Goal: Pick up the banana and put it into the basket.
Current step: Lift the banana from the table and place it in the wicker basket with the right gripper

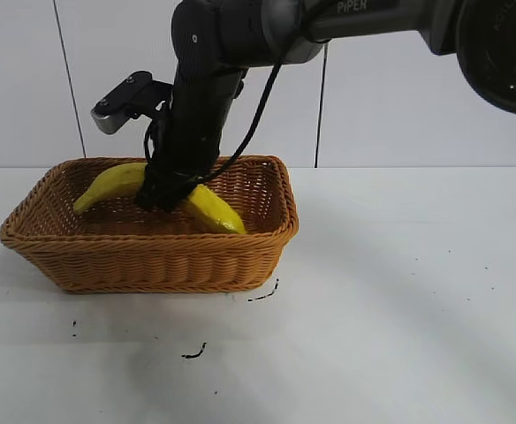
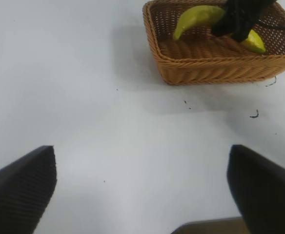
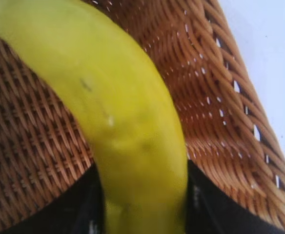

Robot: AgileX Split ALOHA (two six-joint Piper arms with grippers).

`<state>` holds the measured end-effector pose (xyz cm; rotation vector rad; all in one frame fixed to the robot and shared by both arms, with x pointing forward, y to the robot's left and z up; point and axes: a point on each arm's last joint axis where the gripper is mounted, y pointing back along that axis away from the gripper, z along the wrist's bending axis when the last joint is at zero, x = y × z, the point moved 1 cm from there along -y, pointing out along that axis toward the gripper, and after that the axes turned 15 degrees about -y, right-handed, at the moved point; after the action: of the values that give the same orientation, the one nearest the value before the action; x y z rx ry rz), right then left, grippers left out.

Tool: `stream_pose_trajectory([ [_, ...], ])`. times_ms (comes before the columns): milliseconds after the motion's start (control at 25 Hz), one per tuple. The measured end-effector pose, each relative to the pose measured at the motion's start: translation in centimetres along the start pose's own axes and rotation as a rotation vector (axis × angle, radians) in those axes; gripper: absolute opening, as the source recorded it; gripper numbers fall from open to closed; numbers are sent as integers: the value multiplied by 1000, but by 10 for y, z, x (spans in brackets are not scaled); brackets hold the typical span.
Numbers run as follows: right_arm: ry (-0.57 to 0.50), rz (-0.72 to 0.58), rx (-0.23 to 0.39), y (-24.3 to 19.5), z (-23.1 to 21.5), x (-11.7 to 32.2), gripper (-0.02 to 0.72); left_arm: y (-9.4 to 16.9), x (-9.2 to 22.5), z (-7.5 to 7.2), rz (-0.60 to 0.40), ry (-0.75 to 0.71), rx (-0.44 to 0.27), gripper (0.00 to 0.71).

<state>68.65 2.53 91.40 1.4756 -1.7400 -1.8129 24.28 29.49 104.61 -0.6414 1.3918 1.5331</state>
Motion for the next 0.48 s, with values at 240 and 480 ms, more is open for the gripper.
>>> stream_pose_trajectory([
  [240,-13,-4,-12,0,1,-1,464,0,0,0,0,0,0,690],
  [480,-72,-46,-42,8,3,-7,678,0,0,0,0,0,0,690],
])
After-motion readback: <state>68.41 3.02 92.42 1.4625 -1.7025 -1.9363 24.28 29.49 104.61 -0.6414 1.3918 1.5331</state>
